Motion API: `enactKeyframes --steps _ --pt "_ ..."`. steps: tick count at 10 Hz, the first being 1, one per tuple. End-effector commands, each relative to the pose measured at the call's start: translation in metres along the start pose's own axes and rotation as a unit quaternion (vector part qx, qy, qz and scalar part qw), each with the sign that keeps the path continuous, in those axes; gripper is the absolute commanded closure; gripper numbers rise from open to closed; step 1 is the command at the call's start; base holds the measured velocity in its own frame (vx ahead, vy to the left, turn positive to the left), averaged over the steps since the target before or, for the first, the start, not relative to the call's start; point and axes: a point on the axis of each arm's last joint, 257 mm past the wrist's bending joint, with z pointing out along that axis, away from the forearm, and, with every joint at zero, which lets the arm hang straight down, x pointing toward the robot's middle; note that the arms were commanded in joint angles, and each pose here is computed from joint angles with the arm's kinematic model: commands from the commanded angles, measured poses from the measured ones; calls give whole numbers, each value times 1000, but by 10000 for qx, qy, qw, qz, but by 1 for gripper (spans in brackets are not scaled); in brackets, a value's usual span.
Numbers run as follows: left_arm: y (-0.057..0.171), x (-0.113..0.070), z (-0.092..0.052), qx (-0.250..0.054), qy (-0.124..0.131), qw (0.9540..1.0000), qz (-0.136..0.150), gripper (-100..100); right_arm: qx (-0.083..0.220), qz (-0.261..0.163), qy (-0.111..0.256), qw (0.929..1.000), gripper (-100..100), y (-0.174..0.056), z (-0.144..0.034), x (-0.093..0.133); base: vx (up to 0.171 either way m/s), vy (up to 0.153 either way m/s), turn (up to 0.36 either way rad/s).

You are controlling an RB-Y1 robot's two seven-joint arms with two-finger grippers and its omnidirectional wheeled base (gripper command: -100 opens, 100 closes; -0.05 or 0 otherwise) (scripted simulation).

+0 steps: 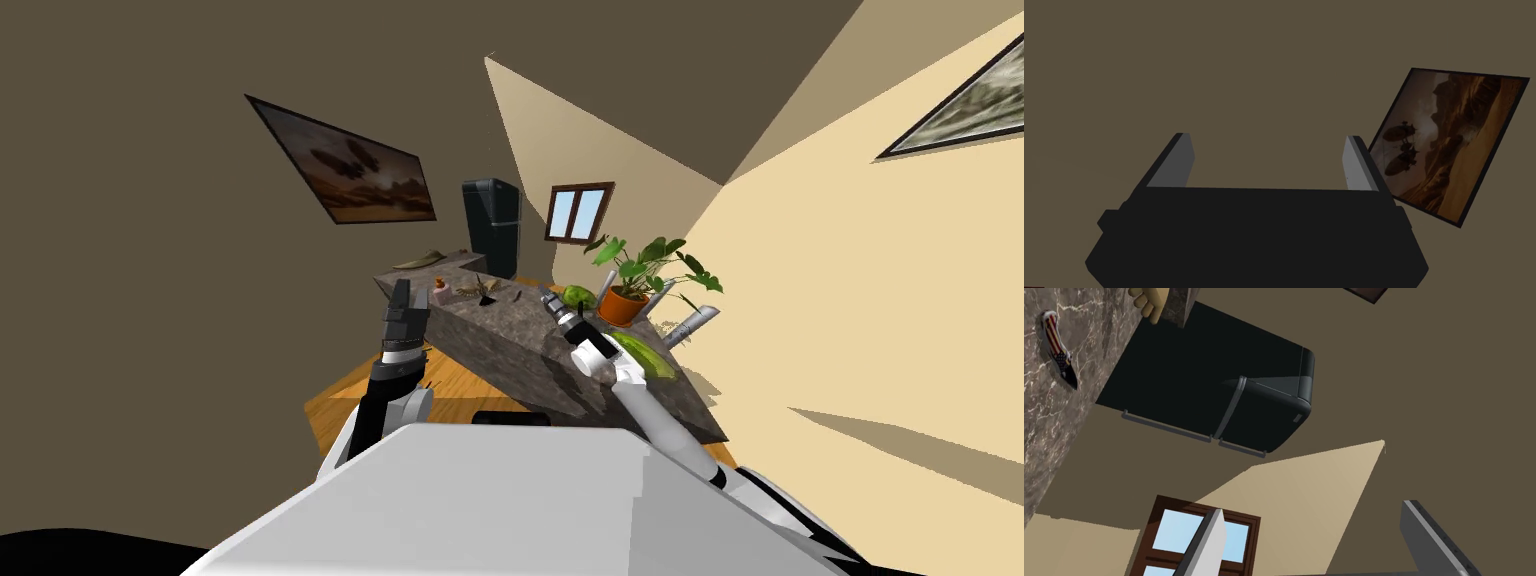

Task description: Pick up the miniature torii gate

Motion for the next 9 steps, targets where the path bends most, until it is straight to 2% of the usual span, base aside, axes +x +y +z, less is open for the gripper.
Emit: enactKeyframes --steps 1,3,4,5,6,7,8,9 --pt "0 0 0 0 0 10000 0 0 303 -40 357 9989 -100 -19 7 16 -54 -42 323" --pt "0 0 0 0 0 10000 0 0 367 -107 394 9985 -100 -19 11 14 -29 -30 146" --pt "0 0 0 0 0 10000 0 0 624 -164 682 9956 -100 -34 15 24 -33 -24 222" --pt "0 0 0 0 0 10000 0 0 712 -188 708 9948 -100 -38 16 24 -45 -42 274" --pt "0 0 0 0 0 10000 0 0 961 -240 957 9905 -100 -54 17 33 -53 -58 283" --pt "0 0 0 0 0 10000 0 0 1091 -272 998 9886 -100 -59 18 32 -46 -48 284" --pt "0 0 0 0 0 10000 0 0 1383 -334 1216 9823 -100 -79 15 38 -45 -49 310" --pt "0 0 0 0 0 10000 0 0 1479 -353 1256 9804 -100 -80 17 36 -35 -36 343"
